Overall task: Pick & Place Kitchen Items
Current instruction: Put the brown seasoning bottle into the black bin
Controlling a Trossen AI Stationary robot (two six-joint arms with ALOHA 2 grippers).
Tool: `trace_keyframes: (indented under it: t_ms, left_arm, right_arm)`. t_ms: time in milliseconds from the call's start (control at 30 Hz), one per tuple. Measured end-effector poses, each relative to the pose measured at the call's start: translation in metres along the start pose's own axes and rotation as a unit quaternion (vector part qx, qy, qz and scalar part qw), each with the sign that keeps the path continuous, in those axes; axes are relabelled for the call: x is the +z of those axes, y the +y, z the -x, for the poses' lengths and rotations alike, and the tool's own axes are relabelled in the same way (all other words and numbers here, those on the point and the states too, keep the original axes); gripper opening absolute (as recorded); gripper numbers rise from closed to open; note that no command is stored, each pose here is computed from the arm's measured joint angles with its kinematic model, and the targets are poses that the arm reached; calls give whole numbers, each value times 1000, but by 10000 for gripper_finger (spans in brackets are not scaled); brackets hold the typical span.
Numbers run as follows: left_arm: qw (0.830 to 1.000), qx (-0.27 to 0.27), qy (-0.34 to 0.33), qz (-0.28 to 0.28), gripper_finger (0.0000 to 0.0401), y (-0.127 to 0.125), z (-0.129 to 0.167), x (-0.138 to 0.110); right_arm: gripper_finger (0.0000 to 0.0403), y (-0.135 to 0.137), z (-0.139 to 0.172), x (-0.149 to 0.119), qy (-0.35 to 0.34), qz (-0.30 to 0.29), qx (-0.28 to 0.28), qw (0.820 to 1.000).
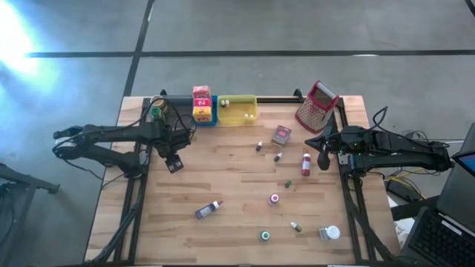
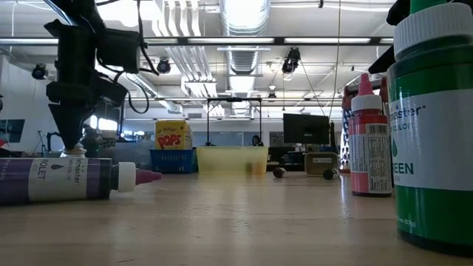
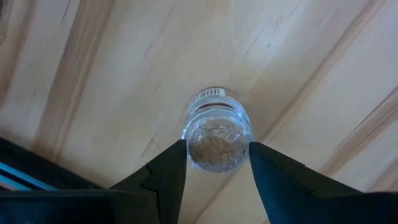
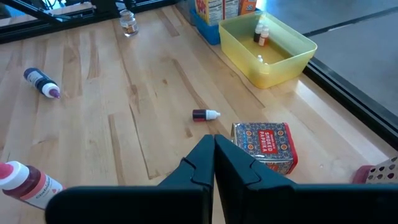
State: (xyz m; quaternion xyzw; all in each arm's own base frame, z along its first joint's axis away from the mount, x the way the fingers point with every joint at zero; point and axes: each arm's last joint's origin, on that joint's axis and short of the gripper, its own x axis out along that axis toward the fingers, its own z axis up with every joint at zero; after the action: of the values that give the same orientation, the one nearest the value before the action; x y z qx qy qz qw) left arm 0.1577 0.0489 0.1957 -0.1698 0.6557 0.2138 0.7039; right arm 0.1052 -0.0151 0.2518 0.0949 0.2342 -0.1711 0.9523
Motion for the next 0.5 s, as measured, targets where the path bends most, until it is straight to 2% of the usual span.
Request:
trace_keyframes:
  t_ms: [500]
  left_arm:
    - [1000,-13,-6,-12,184,-2,-12,2]
  right_arm:
    - [8,0,0,0,0,0,0,1000]
